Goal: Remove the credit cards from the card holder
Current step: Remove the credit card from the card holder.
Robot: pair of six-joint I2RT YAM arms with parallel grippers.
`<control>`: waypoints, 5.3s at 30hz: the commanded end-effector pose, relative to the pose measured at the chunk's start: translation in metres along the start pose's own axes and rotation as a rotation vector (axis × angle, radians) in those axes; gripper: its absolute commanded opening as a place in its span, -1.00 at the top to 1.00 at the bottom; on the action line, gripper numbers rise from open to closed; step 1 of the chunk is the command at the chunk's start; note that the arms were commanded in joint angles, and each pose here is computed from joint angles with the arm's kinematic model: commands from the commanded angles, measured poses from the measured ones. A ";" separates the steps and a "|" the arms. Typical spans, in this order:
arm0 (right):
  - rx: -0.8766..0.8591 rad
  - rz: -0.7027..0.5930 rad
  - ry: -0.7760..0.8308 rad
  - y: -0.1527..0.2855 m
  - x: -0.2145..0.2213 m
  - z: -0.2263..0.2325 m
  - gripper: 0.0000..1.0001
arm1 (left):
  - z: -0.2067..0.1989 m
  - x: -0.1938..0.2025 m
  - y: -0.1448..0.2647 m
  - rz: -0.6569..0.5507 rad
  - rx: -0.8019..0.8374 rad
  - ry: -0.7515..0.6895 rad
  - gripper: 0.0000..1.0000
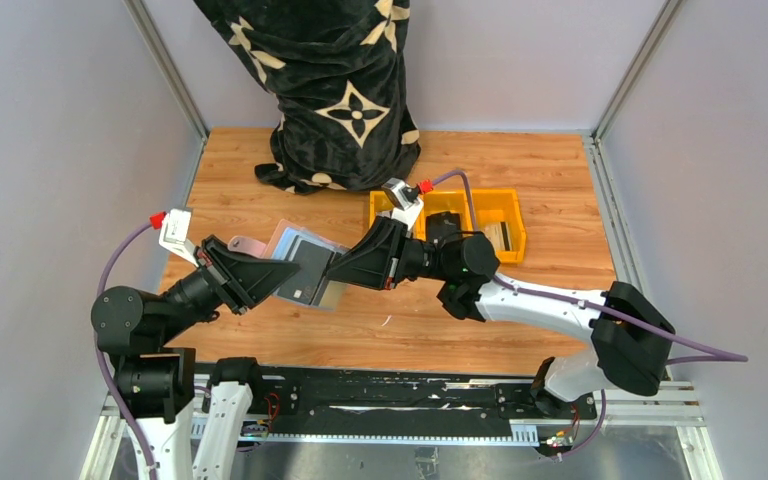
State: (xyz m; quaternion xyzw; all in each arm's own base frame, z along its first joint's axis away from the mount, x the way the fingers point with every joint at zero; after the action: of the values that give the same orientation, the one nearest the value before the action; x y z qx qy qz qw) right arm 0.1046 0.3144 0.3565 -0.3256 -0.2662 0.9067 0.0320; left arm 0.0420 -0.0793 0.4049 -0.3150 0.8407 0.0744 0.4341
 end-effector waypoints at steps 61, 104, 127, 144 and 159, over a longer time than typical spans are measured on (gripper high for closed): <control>-0.212 0.004 0.007 -0.005 0.012 0.025 0.33 | -0.016 -0.011 0.001 -0.051 0.029 -0.028 0.71; -0.264 -0.009 -0.002 -0.013 0.007 0.029 0.49 | -0.013 -0.009 -0.001 -0.030 0.055 0.027 0.86; -0.191 -0.014 -0.032 -0.005 0.015 0.016 1.00 | -0.017 -0.010 0.001 -0.030 0.048 0.014 0.62; -0.123 -0.024 0.001 0.006 0.019 0.014 1.00 | -0.017 -0.011 0.001 -0.043 0.035 -0.009 0.78; -0.132 -0.025 0.002 0.009 0.021 0.015 1.00 | -0.017 -0.016 -0.001 -0.055 0.017 -0.012 0.91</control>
State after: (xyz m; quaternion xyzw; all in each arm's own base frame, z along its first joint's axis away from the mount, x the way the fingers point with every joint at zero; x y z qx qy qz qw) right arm 0.0856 0.3087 0.3409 -0.3084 -0.3006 0.9022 0.0233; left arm 0.0378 -0.0801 0.4178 -0.3253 0.8417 0.0611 0.4265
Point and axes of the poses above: each gripper's point midway between its finger pads, its own y axis back along the fingers, its own z axis along the line the jaws close on, x = y × z, the point moved 10 cm from there along y, back along the fingers, and after that the axes turned 5 degrees about -y, right-handed, at the moved point
